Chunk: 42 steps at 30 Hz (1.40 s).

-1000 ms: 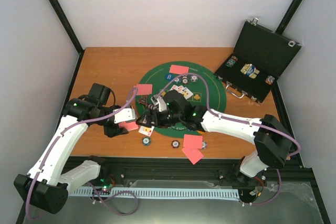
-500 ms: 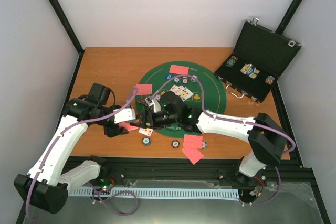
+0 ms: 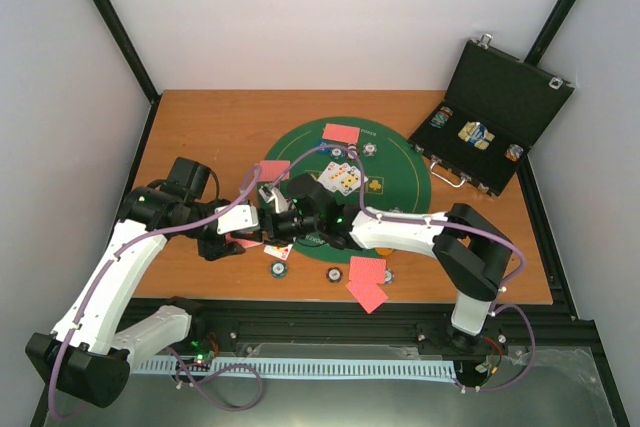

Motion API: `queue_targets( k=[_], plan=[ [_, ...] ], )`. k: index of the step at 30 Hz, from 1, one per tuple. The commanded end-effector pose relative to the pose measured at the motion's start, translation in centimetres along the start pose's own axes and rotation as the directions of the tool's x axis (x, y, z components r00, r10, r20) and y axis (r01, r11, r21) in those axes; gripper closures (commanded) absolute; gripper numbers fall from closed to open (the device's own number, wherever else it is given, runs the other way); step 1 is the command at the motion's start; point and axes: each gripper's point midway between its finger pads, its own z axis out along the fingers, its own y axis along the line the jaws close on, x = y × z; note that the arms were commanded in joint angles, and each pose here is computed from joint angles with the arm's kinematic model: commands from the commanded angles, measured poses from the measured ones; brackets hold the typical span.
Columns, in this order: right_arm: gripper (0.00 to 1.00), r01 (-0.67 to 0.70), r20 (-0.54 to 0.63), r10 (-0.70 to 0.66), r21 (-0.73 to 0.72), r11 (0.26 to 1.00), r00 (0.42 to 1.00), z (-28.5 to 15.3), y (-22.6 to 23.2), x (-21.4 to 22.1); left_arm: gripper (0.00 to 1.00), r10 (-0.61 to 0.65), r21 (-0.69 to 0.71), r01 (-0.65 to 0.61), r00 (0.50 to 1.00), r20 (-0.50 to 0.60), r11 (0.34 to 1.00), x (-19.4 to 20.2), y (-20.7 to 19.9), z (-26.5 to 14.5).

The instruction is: Distribute texas hold em gaming equipment

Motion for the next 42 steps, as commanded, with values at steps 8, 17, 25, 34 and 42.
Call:
queue_targets(
  k=[8, 17, 25, 34, 42],
  plan=[
    [0.32, -0.052, 0.005, 0.052, 0.029, 0.998, 0.999, -1.8, -3.4, 0.3, 0.47, 0.012, -0.024, -0.011, 0.999, 0.042, 1.0, -1.3, 0.3, -1.4],
    [0.53, -0.04, 0.018, 0.039, 0.046, 0.998, 0.999, -3.5, -3.4, 0.9, 0.47, 0.007, -0.023, -0.006, 0.999, 0.046, 1.0, -1.4, 0.4, -1.4],
    [0.82, -0.008, 0.047, 0.006, 0.053, 0.999, 0.999, -5.1, -1.7, 0.8, 0.47, 0.004, -0.028, -0.004, 0.999, 0.034, 1.0, -1.2, 0.5, -1.2],
    [0.93, -0.023, 0.092, 0.008, 0.158, 0.987, 0.996, -9.4, -3.7, 0.1, 0.47, 0.003, -0.026, -0.002, 1.0, 0.03, 1.0, -1.1, 0.6, -1.1],
    [0.94, -0.111, 0.226, 0.031, 0.349, 0.93, 0.974, -19.0, -11.1, -5.0, 0.47, 0.008, -0.032, -0.007, 1.0, 0.027, 0.999, -1.1, 0.7, -1.2]
  ],
)
